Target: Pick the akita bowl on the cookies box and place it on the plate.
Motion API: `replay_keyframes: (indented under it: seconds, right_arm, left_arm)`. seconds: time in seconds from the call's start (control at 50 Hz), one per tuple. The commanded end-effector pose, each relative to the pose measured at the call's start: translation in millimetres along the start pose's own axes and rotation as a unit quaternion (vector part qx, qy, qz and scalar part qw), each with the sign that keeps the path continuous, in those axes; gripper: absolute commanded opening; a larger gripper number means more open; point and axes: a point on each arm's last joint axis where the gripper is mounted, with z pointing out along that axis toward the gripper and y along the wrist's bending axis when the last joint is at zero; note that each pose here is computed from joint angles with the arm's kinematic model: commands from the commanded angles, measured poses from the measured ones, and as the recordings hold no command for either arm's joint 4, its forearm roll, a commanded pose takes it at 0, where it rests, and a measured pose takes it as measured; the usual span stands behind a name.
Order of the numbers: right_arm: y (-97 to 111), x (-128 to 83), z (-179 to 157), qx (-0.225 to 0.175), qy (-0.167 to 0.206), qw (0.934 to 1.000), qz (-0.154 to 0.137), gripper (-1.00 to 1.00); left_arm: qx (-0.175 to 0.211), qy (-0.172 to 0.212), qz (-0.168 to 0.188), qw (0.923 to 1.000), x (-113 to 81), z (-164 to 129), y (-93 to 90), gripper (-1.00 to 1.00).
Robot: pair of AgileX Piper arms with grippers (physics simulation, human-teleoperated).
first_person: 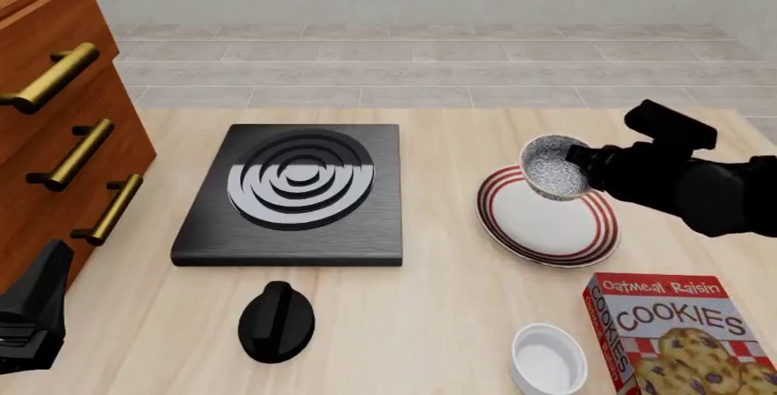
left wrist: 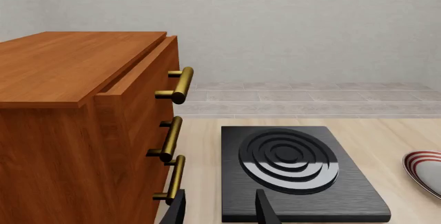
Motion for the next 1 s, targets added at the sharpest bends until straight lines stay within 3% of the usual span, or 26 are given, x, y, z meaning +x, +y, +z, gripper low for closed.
replay_keyframes:
  seconds: [0.02, 1.0]
  right_arm:
    - [-2.7, -3.3, 12.1, 0.007, 0.001, 0.9999, 0.008, -1.0]
    - [-18.4, -2.1, 21.0, 0.03, 0.01, 0.9995, -0.001, -1.0]
  left_arm:
    - [0.0, 0.0, 0.0, 1.0, 0.0, 0.0, 0.0, 1.0]
    - [0.0, 0.0, 0.0, 1.0, 0.0, 0.0, 0.0, 1.0]
